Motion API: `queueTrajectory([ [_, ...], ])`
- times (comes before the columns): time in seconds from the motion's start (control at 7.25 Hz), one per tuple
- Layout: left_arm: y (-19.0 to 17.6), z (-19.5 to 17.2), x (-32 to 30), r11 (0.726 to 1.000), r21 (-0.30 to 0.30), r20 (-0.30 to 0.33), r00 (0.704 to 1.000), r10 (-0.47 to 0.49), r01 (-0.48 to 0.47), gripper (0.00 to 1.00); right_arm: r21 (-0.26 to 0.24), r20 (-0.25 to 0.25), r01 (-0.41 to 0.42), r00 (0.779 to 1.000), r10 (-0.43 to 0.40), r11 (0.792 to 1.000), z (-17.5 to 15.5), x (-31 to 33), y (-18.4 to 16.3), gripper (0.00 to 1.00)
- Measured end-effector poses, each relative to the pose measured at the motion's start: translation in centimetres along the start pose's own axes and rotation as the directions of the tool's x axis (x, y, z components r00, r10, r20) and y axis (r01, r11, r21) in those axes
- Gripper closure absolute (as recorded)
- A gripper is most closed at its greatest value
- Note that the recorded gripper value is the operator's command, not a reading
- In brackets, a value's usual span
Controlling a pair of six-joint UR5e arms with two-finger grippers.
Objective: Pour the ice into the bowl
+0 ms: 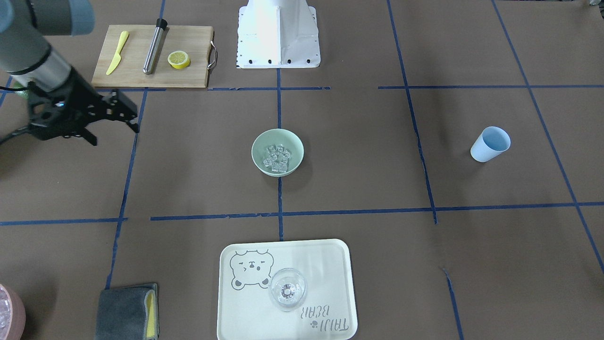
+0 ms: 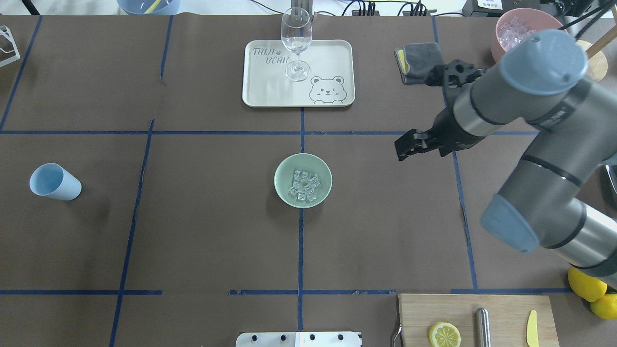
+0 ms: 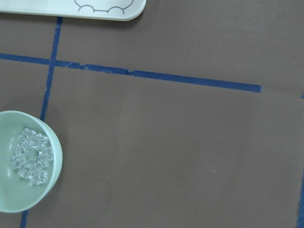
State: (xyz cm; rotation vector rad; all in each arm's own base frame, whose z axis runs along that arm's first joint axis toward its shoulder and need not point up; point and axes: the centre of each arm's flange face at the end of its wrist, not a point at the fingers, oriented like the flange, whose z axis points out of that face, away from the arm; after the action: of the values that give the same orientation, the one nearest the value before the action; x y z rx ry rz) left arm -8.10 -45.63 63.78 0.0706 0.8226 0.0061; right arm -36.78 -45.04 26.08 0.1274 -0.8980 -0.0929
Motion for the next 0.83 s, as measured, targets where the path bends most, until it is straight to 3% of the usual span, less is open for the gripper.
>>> queueTrajectory([
  [0.41, -0.1, -0.1, 0.1, 1.000, 0.002, -0.001, 1.000, 0.002, -0.002, 0.00, 0.039, -0.116, -0.141, 0.983, 0.144, 0.989, 6.4, -11.0, -0.9, 0.00],
  [0.69, -0.1, -0.1, 0.1, 1.000, 0.002, 0.000, 1.000, 0.003, -0.003, 0.00, 0.053, -0.130, -0.150, 0.979, 0.156, 0.987, 10.5, -13.7, -1.6, 0.01],
  [0.83, -0.1, -0.1, 0.1, 1.000, 0.002, 0.000, 1.000, 0.003, -0.003, 0.00, 0.052, -0.132, -0.148, 0.979, 0.154, 0.988, 12.0, -14.2, -1.8, 0.30],
])
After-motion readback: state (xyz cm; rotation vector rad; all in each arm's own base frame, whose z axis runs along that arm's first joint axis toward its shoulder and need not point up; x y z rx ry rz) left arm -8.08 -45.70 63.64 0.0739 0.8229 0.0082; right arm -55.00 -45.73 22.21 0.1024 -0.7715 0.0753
